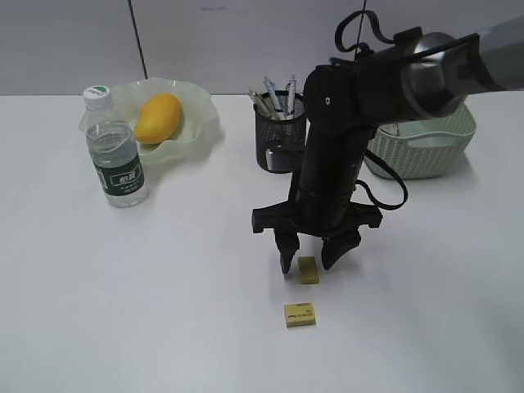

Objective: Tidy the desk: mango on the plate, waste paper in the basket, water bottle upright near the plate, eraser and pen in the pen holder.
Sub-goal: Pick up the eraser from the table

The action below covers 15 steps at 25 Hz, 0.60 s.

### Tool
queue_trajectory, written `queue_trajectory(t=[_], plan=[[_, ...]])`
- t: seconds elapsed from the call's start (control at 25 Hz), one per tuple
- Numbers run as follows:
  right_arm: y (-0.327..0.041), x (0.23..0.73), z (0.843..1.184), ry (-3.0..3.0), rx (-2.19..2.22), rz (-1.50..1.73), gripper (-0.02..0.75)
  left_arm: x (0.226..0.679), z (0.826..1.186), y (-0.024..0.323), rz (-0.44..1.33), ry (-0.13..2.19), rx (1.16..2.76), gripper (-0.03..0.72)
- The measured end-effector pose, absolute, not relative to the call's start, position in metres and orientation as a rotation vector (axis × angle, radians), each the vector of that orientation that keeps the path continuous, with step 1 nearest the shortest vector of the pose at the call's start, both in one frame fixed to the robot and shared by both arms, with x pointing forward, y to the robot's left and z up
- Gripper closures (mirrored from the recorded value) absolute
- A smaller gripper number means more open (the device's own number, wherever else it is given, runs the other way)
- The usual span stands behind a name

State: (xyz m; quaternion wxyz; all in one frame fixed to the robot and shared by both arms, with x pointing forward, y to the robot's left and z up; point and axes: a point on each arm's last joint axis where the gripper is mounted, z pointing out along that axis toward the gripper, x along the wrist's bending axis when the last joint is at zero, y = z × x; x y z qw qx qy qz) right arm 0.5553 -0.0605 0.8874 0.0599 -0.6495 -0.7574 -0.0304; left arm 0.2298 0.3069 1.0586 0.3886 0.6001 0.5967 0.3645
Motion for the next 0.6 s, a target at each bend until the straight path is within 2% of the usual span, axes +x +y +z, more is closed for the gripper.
queue_trajectory(t=[0.28, 0.6], plan=[[-0.059, 0.557, 0.88, -2.285, -1.971, -0.074, 0.26, 0.23, 1.059, 0.307, 0.927, 1.518, 1.526, 0.25], [-0.059, 0.557, 0.873, -2.277, -1.973, -0.05, 0.293, 0.23, 1.059, 0.307, 0.927, 1.518, 1.526, 0.25]])
